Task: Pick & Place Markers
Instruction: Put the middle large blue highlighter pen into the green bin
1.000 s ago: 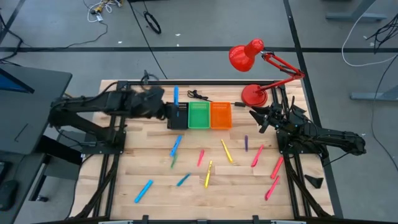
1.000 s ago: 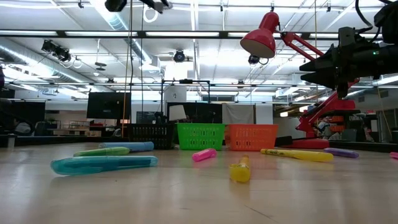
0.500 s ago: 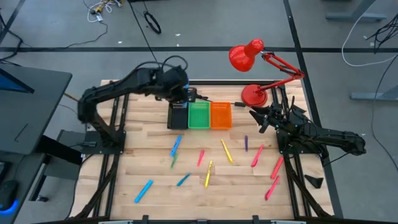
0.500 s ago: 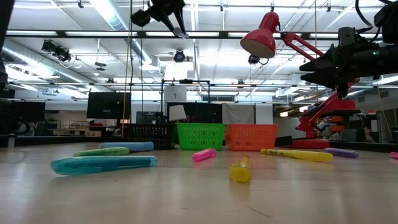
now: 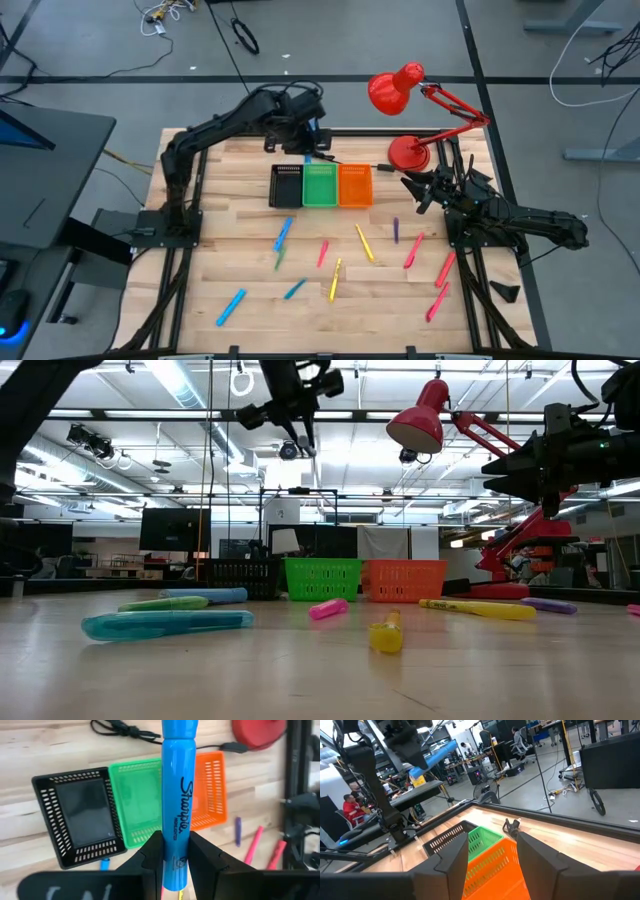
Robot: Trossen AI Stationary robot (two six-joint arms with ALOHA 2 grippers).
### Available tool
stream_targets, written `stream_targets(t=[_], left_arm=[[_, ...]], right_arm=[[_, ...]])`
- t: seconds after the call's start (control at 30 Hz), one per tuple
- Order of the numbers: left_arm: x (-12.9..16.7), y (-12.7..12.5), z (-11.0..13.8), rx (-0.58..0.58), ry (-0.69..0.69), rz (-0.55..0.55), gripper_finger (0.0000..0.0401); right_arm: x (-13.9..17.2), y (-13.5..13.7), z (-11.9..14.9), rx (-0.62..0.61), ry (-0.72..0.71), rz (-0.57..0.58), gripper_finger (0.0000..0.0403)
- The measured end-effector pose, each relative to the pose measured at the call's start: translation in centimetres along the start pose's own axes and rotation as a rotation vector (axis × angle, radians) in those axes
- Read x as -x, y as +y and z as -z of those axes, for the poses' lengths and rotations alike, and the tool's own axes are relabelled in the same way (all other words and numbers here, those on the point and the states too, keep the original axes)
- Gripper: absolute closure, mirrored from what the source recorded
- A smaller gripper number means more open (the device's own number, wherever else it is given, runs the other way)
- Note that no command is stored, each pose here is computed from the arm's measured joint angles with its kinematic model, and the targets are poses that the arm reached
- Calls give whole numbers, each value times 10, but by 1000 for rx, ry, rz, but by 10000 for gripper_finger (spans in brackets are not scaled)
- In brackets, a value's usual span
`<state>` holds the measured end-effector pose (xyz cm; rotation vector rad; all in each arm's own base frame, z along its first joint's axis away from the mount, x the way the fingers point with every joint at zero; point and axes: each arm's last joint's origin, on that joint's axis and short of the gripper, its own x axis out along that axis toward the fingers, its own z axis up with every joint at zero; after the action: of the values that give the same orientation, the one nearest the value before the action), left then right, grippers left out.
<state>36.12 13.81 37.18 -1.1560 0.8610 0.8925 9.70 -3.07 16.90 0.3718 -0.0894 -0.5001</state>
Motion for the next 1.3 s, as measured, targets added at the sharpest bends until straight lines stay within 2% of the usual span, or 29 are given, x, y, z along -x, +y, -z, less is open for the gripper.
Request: stream_targets(t=[0.33, 0.47, 0.63, 1.3], left_arm=[[-5, 8, 2, 19, 23, -101, 332], [-25, 8, 3, 7, 74, -169, 332], [-50, 4, 3, -7, 142, -195, 332], [-125, -2, 15, 45, 221, -347, 332]], right_arm=[[0, 0, 0, 0, 0, 0, 233], [0, 0, 0, 0, 0, 0, 233], [0, 0, 0, 0, 1, 0, 233], [0, 0, 0, 0, 0, 0, 233]])
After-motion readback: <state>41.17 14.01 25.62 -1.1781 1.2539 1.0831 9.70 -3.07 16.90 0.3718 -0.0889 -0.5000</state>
